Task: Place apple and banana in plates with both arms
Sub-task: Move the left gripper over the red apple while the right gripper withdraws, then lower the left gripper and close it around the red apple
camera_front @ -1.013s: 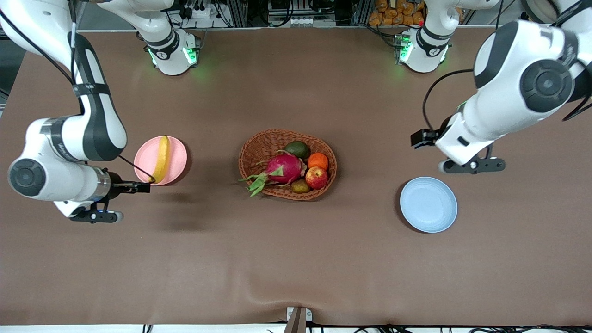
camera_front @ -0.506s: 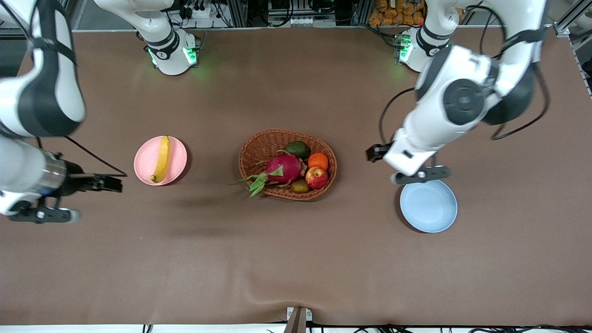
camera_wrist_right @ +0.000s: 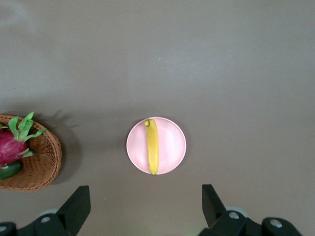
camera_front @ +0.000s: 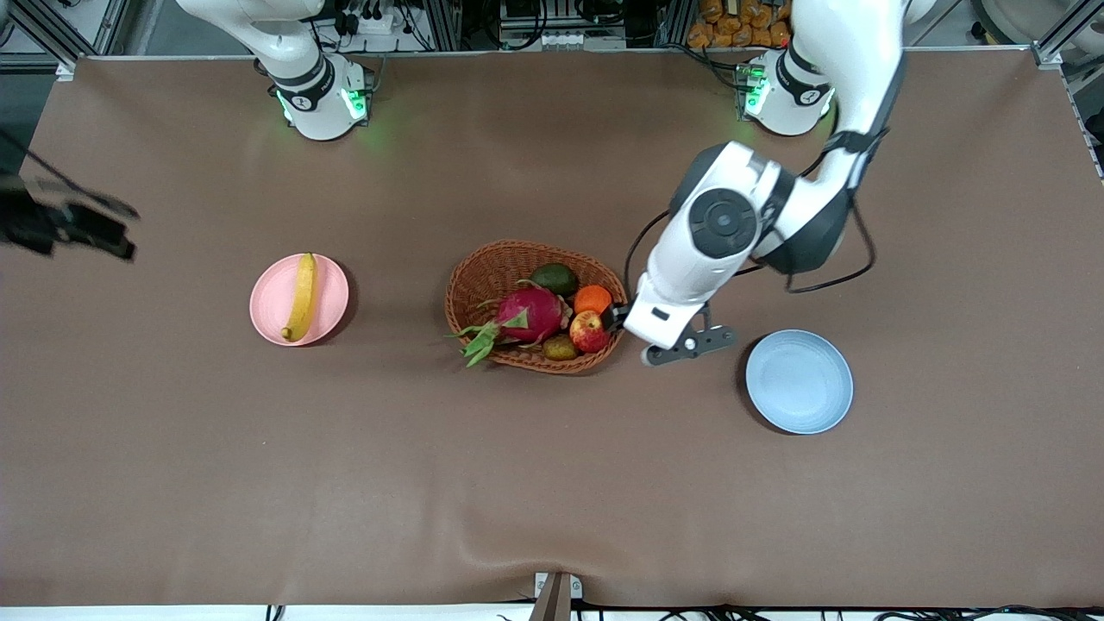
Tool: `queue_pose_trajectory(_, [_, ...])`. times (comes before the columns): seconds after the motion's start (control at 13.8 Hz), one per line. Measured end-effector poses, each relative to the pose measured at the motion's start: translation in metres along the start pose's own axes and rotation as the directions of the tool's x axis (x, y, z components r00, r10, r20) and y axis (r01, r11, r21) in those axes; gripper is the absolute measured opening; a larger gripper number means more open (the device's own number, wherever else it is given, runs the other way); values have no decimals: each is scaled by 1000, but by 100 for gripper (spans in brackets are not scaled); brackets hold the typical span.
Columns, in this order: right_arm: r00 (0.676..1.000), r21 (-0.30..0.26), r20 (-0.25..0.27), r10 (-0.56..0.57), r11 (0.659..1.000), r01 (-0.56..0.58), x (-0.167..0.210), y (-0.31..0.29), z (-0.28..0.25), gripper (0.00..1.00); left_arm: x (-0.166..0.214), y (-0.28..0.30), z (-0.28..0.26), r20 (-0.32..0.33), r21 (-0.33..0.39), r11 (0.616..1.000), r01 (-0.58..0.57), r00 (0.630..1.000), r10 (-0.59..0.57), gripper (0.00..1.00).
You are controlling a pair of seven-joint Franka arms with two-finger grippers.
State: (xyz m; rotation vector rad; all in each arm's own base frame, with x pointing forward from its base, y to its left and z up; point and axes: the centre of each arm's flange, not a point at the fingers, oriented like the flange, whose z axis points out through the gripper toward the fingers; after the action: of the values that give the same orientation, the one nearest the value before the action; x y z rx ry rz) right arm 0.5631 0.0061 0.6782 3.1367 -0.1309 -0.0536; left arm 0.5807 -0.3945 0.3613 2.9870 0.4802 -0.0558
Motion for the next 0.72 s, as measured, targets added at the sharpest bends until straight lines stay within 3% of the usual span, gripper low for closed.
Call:
queue_pose_trajectory(0.29, [1000, -5, 2, 3, 1000, -3, -42, 3, 1, 100, -15, 22, 43, -10, -26, 998, 61, 998, -62, 100])
queue_pose_trajectory(0.72, [1000, -45, -19, 2, 999, -3, -35, 6, 12, 100, -20, 26, 90, 1, -18, 994, 104, 995, -104, 100])
